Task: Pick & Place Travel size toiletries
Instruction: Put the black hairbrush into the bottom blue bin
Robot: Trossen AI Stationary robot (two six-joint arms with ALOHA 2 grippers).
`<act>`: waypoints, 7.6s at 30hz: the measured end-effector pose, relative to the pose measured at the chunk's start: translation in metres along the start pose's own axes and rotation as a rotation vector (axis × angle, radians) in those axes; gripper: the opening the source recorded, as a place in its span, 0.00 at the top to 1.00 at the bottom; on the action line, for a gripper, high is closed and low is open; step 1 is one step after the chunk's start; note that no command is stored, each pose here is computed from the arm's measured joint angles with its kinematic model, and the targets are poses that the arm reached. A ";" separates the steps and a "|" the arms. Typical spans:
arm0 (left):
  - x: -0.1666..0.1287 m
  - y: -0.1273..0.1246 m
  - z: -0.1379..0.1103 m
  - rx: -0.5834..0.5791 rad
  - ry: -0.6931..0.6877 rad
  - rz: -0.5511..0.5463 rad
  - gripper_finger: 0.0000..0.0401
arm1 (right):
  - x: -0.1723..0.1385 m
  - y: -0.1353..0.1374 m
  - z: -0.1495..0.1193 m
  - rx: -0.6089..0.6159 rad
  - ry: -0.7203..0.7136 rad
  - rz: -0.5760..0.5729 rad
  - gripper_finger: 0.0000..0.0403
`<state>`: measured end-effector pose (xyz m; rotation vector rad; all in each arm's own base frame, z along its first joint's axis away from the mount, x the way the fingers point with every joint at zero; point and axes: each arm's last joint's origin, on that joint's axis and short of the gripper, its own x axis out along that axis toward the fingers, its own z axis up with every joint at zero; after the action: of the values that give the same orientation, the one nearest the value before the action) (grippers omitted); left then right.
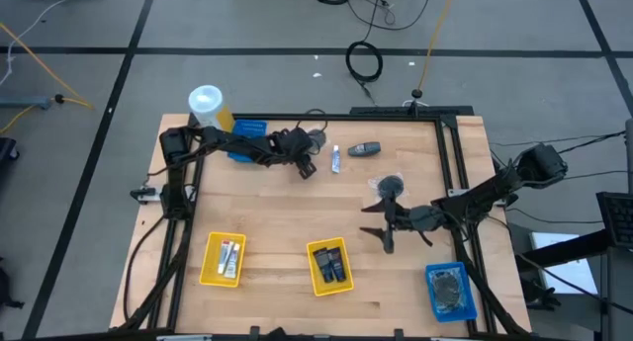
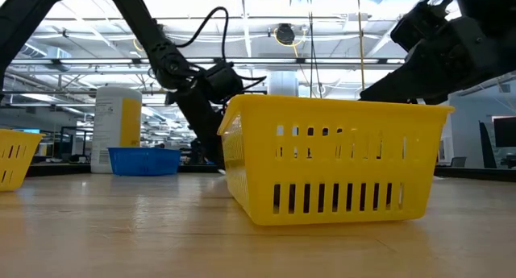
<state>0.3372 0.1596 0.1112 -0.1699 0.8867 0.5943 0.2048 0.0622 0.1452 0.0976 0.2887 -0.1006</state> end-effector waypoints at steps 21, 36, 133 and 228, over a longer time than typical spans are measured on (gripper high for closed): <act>-0.070 -0.082 -0.015 0.198 0.081 -0.112 1.00 | 0.002 -0.004 0.001 0.015 -0.004 -0.015 0.36; -0.080 -0.077 -0.002 0.079 -0.043 0.023 0.77 | 0.002 -0.004 0.003 0.033 -0.022 -0.016 0.36; -0.092 -0.137 -0.050 0.216 -0.057 -0.560 0.96 | 0.092 0.006 -0.033 -0.913 0.224 0.011 0.30; -0.145 -0.144 -0.035 0.323 -0.334 -0.184 0.72 | 0.013 0.101 0.063 -0.112 0.567 -0.159 0.95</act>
<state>0.3226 -0.0330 0.1862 0.1366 0.6224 0.2898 0.2466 0.1538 0.2101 -0.0110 0.8673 -0.2148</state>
